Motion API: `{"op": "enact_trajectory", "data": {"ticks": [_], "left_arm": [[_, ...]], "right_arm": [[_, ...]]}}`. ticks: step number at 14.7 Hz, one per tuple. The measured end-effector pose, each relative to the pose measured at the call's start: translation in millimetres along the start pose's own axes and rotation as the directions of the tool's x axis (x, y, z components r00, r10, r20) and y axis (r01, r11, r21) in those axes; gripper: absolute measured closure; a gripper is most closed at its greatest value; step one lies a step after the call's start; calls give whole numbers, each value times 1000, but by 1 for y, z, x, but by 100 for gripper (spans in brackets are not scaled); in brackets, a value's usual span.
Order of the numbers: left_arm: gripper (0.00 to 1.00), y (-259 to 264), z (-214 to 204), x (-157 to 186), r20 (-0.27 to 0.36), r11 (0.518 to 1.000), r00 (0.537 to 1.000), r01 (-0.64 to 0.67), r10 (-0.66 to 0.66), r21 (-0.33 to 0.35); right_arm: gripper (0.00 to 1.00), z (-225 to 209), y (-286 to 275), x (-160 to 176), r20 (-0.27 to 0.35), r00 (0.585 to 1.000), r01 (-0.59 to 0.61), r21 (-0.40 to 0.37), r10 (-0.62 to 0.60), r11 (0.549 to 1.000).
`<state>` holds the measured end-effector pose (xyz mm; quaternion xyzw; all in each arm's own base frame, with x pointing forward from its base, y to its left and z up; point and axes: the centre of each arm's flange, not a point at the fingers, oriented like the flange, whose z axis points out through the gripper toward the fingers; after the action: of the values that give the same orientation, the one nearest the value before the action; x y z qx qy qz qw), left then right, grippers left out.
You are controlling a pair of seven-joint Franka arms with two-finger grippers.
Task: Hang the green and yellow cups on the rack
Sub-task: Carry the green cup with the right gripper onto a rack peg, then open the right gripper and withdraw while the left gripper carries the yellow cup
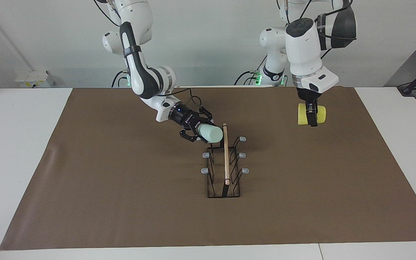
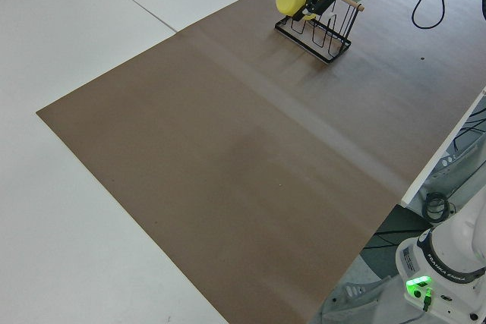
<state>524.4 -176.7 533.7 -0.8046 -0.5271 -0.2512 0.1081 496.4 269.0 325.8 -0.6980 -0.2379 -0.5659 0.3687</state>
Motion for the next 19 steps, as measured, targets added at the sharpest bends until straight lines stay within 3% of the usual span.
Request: {"op": "enact_trajectory", "data": {"ticks": [10,14,19], "left_arm": [[33,14,1,-78,-112,1000,994,-15,17,19],[33,17,-9,-95,-113,1000,994,4,-4,4],[33,17,-22,-119,-110,1000,994,-16,15,-6]], "right_arm": [[33,1,3,-15,26,1000,-8,-4,8,1000],[0,1,4,-16,27,1000,-9,-7,9,1000],[0,-1,8,-12,29,1000,0,-20,0,1000]]}}
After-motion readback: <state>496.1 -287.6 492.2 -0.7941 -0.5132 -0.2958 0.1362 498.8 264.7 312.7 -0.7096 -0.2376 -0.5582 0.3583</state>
